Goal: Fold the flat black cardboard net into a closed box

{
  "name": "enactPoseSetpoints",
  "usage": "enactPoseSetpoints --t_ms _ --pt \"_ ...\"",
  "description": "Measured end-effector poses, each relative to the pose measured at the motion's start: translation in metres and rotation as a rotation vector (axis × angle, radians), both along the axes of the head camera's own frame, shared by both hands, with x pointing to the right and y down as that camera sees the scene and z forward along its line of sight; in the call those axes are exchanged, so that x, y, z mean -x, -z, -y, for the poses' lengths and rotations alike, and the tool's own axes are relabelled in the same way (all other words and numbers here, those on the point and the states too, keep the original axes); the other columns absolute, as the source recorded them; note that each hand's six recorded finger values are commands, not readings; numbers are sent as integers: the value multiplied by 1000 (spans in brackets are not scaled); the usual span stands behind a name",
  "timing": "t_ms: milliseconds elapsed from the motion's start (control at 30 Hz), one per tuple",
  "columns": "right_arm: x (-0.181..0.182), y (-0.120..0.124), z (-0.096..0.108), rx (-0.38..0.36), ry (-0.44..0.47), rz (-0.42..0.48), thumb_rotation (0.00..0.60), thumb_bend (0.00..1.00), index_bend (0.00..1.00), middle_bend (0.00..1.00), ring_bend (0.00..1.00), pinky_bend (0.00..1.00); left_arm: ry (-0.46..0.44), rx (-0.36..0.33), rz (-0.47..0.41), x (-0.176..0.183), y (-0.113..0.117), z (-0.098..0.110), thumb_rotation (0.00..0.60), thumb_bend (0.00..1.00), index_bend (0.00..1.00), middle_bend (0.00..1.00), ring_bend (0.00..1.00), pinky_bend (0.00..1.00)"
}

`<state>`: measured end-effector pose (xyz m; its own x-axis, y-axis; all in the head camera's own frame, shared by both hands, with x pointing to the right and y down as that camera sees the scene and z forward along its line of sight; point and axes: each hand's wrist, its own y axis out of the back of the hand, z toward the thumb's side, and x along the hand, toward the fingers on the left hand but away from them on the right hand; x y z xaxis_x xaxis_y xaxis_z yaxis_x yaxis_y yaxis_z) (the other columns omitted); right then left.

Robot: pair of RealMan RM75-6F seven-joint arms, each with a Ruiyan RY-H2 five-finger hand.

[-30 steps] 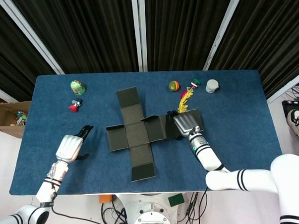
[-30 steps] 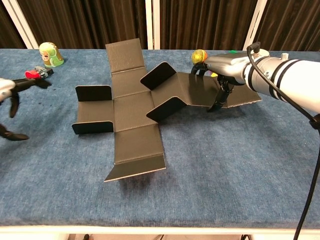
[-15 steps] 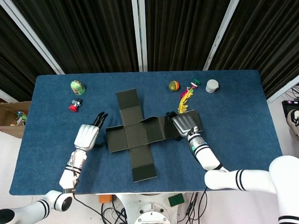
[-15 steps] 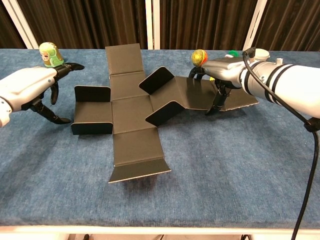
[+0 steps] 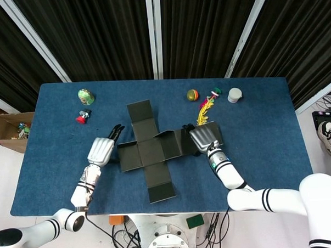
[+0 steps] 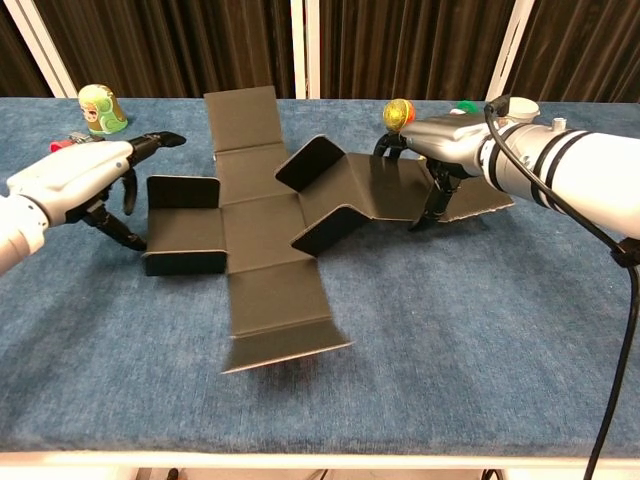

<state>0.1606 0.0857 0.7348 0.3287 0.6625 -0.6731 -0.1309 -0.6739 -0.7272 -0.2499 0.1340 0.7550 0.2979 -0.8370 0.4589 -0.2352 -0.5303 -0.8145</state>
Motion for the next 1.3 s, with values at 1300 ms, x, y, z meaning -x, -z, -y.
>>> enactPoseSetpoints --t_ms 1300 --pt "77 49 18 -380 768 -73 600 277 408 322 727 941 169 561 -547 -30 9 -11 600 0 35 29 571 952"
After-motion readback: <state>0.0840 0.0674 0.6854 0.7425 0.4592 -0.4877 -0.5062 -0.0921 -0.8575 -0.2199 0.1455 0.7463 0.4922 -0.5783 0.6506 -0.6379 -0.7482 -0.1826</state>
